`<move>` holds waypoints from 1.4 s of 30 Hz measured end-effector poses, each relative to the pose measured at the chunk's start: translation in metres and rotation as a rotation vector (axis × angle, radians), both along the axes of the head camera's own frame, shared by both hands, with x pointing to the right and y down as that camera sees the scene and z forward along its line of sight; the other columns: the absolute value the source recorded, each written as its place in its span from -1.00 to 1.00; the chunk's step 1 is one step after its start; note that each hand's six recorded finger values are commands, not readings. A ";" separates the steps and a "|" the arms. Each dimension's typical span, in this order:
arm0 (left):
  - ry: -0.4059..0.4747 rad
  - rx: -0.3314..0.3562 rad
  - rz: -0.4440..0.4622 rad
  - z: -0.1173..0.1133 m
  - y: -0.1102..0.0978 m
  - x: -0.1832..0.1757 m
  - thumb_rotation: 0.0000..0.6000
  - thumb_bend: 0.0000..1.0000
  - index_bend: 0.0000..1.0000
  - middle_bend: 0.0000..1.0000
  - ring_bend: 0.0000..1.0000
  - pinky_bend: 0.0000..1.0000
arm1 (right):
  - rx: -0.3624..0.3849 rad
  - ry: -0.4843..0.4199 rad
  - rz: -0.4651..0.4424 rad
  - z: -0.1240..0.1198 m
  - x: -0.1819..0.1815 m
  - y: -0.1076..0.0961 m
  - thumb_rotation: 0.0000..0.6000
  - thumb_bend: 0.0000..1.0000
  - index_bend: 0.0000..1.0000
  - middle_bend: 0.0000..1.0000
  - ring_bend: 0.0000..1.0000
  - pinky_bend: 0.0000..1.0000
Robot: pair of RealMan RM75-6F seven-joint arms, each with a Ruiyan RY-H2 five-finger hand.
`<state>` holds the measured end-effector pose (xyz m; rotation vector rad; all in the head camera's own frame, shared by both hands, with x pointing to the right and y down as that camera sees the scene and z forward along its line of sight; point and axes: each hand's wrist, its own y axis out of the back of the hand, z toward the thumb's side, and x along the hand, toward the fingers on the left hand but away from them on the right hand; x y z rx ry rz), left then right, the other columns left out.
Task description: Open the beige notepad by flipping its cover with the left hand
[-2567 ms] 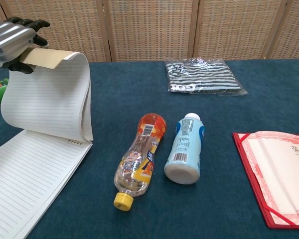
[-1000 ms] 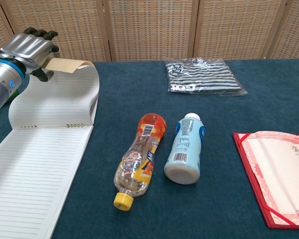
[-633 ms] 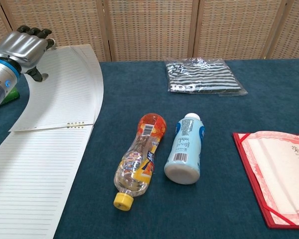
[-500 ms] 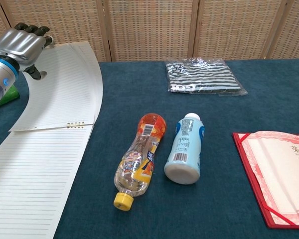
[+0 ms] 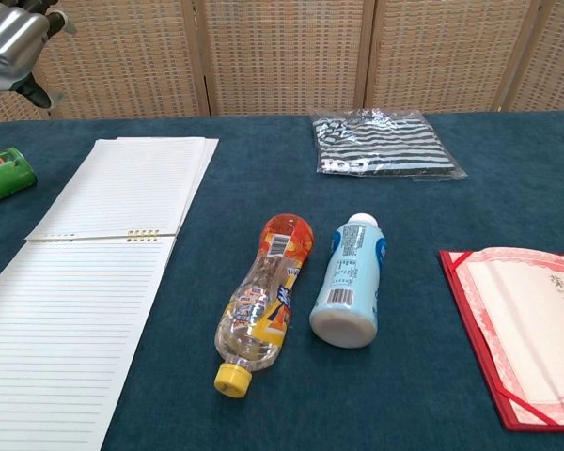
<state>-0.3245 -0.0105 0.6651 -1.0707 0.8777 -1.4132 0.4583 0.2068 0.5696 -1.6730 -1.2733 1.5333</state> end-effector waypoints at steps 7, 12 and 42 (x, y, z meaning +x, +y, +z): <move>0.041 -0.027 0.018 -0.017 0.008 -0.005 1.00 -0.96 -1.00 -1.00 -1.00 -1.00 | -0.003 0.007 -0.009 0.000 -0.003 0.001 1.00 -0.59 -0.95 -1.00 -1.00 -1.00; 0.111 -0.071 0.020 -0.030 0.029 -0.011 1.00 -1.00 -1.00 -1.00 -1.00 -1.00 | -0.004 0.010 -0.018 0.000 -0.006 0.002 1.00 -0.59 -0.95 -1.00 -1.00 -1.00; 0.185 -0.309 -0.070 -0.056 0.227 -0.070 1.00 -1.00 -1.00 -1.00 -1.00 -1.00 | -0.019 0.054 -0.044 0.005 -0.013 0.005 1.00 -0.58 -0.95 -1.00 -1.00 -1.00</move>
